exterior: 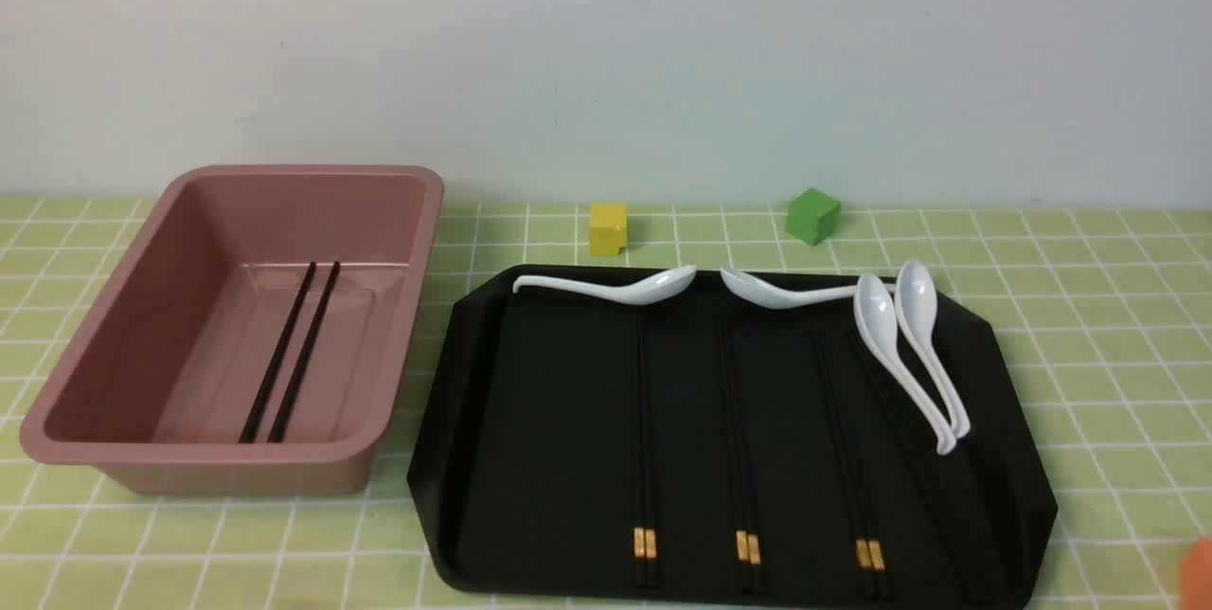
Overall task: On green tablecloth take chopsticks from black tray and put them in box.
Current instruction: 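Reach over to the black tray and grasp a pair of chopsticks with the left gripper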
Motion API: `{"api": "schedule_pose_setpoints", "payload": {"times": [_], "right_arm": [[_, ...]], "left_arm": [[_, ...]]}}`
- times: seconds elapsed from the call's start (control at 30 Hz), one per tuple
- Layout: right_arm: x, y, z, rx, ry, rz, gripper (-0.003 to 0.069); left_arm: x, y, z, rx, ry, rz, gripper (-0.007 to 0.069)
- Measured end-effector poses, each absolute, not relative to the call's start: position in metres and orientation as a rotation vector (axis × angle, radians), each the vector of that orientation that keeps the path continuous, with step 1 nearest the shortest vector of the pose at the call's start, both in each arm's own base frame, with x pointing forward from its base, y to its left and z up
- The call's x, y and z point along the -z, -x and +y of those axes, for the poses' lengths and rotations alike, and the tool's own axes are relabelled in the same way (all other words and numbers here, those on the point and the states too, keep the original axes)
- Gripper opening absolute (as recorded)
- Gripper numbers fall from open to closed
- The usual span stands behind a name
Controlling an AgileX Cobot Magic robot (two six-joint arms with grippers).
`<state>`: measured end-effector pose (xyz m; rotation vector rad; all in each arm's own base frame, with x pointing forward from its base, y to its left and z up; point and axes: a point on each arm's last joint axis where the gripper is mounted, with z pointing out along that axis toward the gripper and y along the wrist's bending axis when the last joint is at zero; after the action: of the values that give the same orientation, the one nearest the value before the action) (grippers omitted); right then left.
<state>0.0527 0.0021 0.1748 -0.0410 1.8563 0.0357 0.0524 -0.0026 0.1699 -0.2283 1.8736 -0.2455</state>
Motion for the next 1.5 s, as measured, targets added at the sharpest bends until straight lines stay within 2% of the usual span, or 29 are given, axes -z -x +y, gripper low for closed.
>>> {"api": "schedule_pose_setpoints", "payload": {"times": [1.03,1.13,1.2,1.23,1.27,1.4,1.47,1.5], "right_arm": [[-0.175,-0.053,0.002,-0.036,0.041,1.856,0.024],[-0.175,-0.053,0.002,-0.036,0.041,1.856,0.024],[-0.175,-0.053,0.002,-0.036,0.041,1.856,0.024],[-0.175,-0.053,0.002,-0.036,0.041,1.856,0.024],[-0.175,-0.053,0.002,-0.036,0.041,1.856,0.024],[-0.175,-0.053,0.002,-0.036,0.041,1.856,0.024],[-0.175,-0.053,0.002,-0.036,0.041,1.856,0.024],[-0.175,-0.053,0.002,-0.036,0.041,1.856,0.024]], "left_arm": [[-0.17,-0.052,-0.003,0.245,0.228,1.874,0.0113],[-0.17,-0.052,-0.004,0.275,0.247,1.873,0.0115],[-0.17,-0.052,-0.006,0.339,0.291,1.871,0.0118],[-0.17,-0.052,-0.008,0.431,0.357,1.865,0.012],[-0.17,-0.052,-0.008,0.431,0.357,1.865,0.012],[-0.174,-0.051,-0.02,0.872,0.702,1.792,0.0126],[-0.177,-0.051,-0.024,1.052,0.837,1.739,0.0127],[-0.178,-0.05,-0.025,1.099,0.87,1.724,0.0128]]}}
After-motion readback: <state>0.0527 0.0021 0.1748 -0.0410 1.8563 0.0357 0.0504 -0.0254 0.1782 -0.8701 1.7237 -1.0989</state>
